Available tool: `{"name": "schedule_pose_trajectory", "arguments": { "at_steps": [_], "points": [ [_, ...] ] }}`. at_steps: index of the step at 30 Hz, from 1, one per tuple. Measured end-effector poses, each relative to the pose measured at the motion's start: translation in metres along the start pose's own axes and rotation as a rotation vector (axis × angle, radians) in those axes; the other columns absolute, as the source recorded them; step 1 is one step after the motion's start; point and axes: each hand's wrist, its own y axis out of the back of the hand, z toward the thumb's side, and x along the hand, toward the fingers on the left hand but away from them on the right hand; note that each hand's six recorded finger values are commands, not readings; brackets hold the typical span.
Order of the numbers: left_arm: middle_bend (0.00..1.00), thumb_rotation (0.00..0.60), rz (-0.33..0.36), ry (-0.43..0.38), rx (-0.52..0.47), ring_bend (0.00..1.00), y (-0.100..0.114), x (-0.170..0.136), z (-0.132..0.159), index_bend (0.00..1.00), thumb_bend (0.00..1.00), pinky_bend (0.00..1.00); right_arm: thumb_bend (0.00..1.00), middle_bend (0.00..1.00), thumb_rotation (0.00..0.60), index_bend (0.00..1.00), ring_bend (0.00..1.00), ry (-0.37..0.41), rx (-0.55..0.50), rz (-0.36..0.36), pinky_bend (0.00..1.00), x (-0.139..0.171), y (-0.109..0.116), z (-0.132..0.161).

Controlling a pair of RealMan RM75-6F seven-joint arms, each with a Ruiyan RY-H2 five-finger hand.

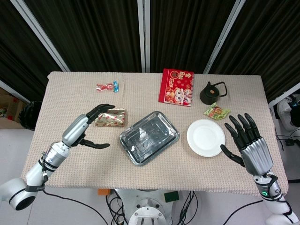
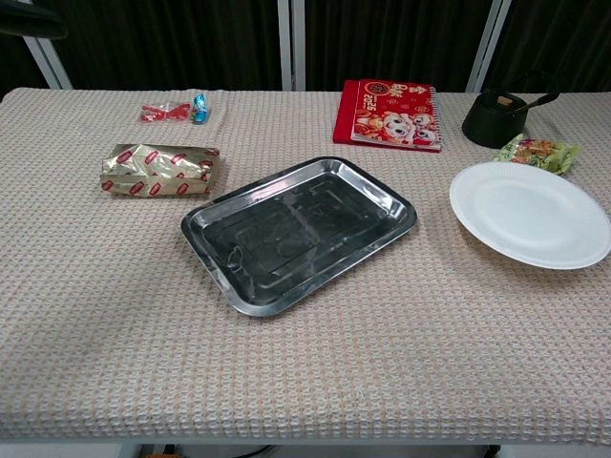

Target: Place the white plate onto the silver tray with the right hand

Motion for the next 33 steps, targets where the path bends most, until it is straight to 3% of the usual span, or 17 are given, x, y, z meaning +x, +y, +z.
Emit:
{"name": "schedule_pose_trajectory", "arguments": {
  "at_steps": [5,11,21,28,33],
  "points": [
    [0.13,0.600,-0.013,0.003,-0.001,0.07,-0.004,0.000,-0.001,0.11,0.06,0.19,0.24,0.00,0.600,0.00,0.00,-0.002,-0.001,0.028,0.00,0.007,-0.004,0.000],
    [0.13,0.599,-0.025,0.009,0.016,0.07,-0.007,-0.002,-0.003,0.11,0.06,0.19,0.24,0.00,0.600,0.00,0.00,-0.034,0.062,0.146,0.00,0.045,-0.015,-0.007],
    [0.13,0.600,-0.038,0.075,0.127,0.07,-0.004,-0.005,-0.018,0.11,0.06,0.19,0.24,0.00,0.600,0.00,0.00,-0.129,0.259,0.364,0.00,0.113,-0.032,-0.048],
    [0.13,0.600,-0.050,0.125,0.164,0.07,-0.010,-0.008,-0.036,0.11,0.06,0.19,0.25,0.00,0.600,0.07,0.00,-0.148,0.346,0.439,0.00,0.134,-0.055,-0.061],
    [0.13,0.600,-0.071,0.137,0.196,0.07,-0.014,-0.012,-0.042,0.11,0.06,0.19,0.30,0.00,0.600,0.12,0.00,-0.133,0.329,0.462,0.00,0.134,-0.078,-0.057]
  ]
}}
